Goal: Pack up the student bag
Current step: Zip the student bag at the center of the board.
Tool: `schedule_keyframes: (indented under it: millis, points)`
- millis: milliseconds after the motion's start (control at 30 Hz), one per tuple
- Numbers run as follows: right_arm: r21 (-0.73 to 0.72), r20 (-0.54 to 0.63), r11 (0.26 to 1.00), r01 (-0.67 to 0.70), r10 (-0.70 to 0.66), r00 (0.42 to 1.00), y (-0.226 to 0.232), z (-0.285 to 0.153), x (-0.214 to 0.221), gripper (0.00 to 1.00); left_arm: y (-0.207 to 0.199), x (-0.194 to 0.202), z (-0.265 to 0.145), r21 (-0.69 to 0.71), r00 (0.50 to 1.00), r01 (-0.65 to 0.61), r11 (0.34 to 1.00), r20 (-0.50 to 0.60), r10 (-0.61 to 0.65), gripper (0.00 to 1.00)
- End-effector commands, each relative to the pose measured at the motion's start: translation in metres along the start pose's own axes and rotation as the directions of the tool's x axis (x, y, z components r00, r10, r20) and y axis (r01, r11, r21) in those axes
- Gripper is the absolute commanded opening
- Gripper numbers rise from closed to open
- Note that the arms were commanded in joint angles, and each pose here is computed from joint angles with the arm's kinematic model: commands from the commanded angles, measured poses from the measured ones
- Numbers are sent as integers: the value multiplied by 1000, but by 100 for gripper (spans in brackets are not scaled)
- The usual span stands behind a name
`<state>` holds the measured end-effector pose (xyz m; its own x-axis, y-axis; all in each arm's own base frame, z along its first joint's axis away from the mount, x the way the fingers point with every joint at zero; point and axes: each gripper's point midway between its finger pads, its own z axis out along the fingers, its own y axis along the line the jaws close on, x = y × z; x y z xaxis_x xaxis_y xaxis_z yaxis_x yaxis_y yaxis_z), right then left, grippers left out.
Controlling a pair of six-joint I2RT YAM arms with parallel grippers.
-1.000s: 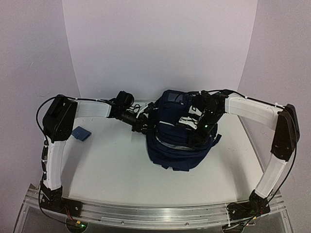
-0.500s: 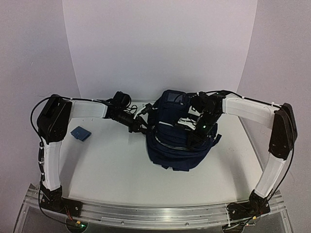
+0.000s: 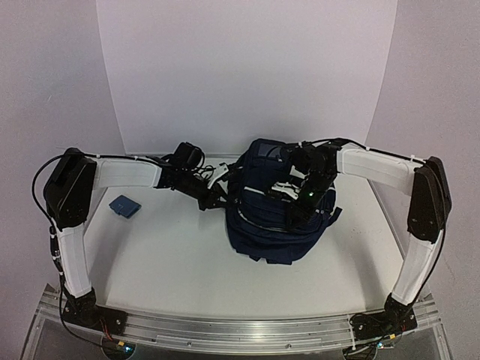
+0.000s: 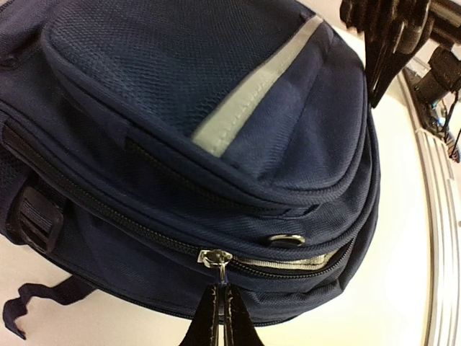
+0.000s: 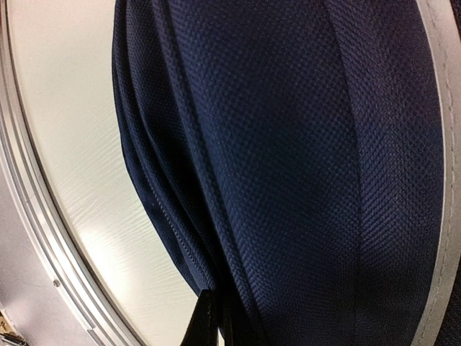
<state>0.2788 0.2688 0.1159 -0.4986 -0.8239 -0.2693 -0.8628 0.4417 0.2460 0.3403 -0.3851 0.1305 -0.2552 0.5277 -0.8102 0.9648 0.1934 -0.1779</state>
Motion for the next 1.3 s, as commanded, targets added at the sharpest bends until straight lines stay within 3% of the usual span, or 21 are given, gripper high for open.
schedule_keyframes:
  millis: [0, 367, 533, 600, 767, 833, 1067, 1267]
  points:
    - [-20, 69, 999, -36, 38, 997, -2, -2, -25, 0, -41, -3, 8, 34, 1000, -16, 999, -22, 17, 0]
    - [-25, 71, 998, -51, 53, 996, -4, 2, -28, 0, -101, -8, -7, 65, 999, -33, 997, 37, 31, 0]
    - [-42, 83, 998, -55, 59, 995, -3, 3, -32, 0, -103, -4, -16, 32, 1000, -6, 999, 28, 5, 0]
    - [-49, 86, 997, -56, 60, 994, -2, 3, -33, 0, -94, -6, -21, -42, 997, -5, 999, 72, 8, 1]
    - [-50, 76, 997, -51, 55, 996, 1, 3, -26, 0, -56, -10, -45, -149, 991, 34, 988, 135, -14, 45]
    - [-54, 79, 997, -50, 54, 995, 3, 2, -25, 0, -40, -8, -47, -175, 991, -1, 985, 134, 25, 55]
    - [-64, 79, 997, -49, 54, 995, 9, -2, -17, 0, -12, -3, -37, -153, 972, -193, 969, 103, 210, 61]
    - [-72, 69, 996, -46, 51, 996, 12, 0, -12, 0, -3, -9, -19, -87, 965, -241, 967, 83, 248, 59]
